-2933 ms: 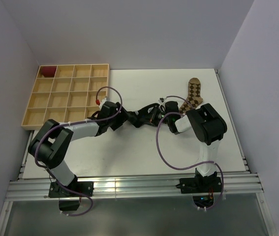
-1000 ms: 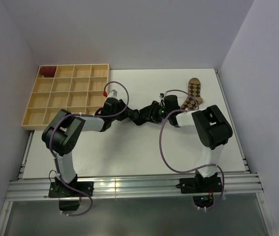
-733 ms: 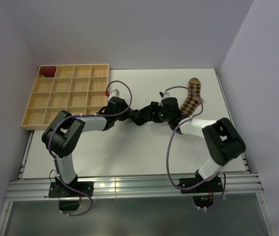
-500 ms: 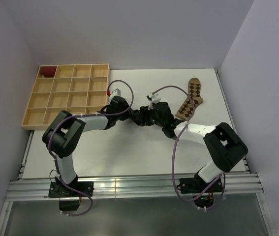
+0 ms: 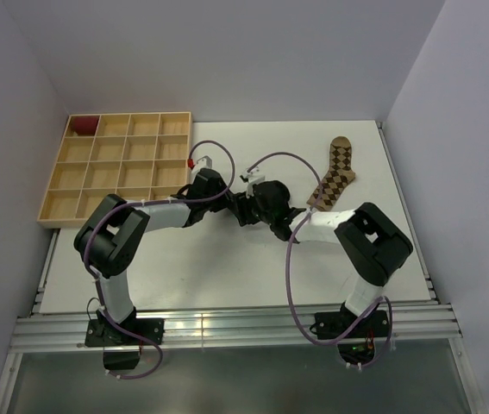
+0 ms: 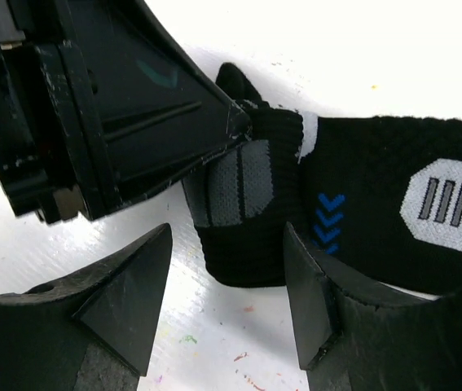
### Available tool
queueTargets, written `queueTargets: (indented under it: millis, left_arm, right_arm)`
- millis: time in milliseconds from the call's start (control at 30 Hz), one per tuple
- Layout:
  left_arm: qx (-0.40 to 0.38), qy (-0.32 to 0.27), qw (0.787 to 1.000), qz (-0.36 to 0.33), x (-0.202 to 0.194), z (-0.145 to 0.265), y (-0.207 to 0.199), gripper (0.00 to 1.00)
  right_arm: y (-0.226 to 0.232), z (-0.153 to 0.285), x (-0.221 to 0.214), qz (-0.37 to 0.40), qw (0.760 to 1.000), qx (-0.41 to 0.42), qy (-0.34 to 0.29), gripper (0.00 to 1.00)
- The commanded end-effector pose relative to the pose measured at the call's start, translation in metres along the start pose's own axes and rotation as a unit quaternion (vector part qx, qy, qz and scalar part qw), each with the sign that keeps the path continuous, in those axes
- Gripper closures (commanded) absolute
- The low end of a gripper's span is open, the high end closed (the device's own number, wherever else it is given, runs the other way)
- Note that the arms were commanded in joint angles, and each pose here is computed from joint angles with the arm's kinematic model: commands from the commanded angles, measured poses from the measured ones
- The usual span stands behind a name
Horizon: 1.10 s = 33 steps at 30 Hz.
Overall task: Roll the socks
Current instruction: Roll the sock at the center of the board.
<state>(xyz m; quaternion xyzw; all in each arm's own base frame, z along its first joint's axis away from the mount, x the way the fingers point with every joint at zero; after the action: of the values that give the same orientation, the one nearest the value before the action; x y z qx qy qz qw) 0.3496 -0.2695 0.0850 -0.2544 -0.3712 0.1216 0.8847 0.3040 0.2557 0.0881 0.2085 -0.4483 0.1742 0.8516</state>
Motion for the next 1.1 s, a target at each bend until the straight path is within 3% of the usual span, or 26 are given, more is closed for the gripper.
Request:
queueTargets:
  millis: [0,200,300,433,533,667,867,1067]
  left_arm:
    - [0.079,0.079,0.993,-0.04,-0.038,0.008,0.035,0.68]
    - [0.078,0.082,0.993,-0.028,-0.04,0.01,0.035,0.68]
    - [0.077,0.084,0.993,-0.011,-0.041,0.012,0.035,0.66]
    - [0.073,0.087,0.993,0.019,-0.045,0.018,0.035,0.63]
    - [0.069,0.087,0.993,0.043,-0.047,0.024,0.035,0.55]
    - [0.059,0.069,0.994,0.065,-0.039,0.034,0.029,0.35]
    - [0.034,0.043,0.996,0.078,-0.024,0.044,0.016,0.15]
    - [-0.008,0.016,0.998,0.062,-0.016,0.051,0.008,0.11]
  right_arm:
    - [0.009,-0.01,0.017,0.014,1.0,0.006,-0.022,0.36]
    - [0.003,-0.021,0.0,0.004,1.0,-0.02,0.022,0.44]
    - [-0.003,-0.023,-0.014,-0.009,0.997,-0.046,0.056,0.56]
    - [-0.009,-0.021,-0.026,-0.048,0.993,-0.055,0.089,1.0]
    - [-0.018,-0.017,-0.033,-0.115,0.987,-0.037,0.11,1.0]
    - [-0.028,-0.009,-0.043,-0.234,0.962,0.026,0.137,1.0]
    - [-0.043,-0.013,-0.045,-0.322,0.931,0.076,0.155,1.0]
    - [-0.05,-0.021,-0.04,-0.362,0.907,0.109,0.184,1.0]
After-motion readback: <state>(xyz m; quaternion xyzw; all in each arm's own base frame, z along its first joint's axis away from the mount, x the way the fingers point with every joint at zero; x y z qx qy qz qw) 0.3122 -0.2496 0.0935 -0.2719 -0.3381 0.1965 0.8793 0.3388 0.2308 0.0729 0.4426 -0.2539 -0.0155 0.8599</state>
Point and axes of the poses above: each gripper's point midway between its finger pads, its own z axis back along the fingers, its own y axis along the line the jaws close on, x = y × z, the point moved 6 cm from there along z, back along the fingers, and after that the axes turned 4 degrees about -z, right-handed, at the moved point
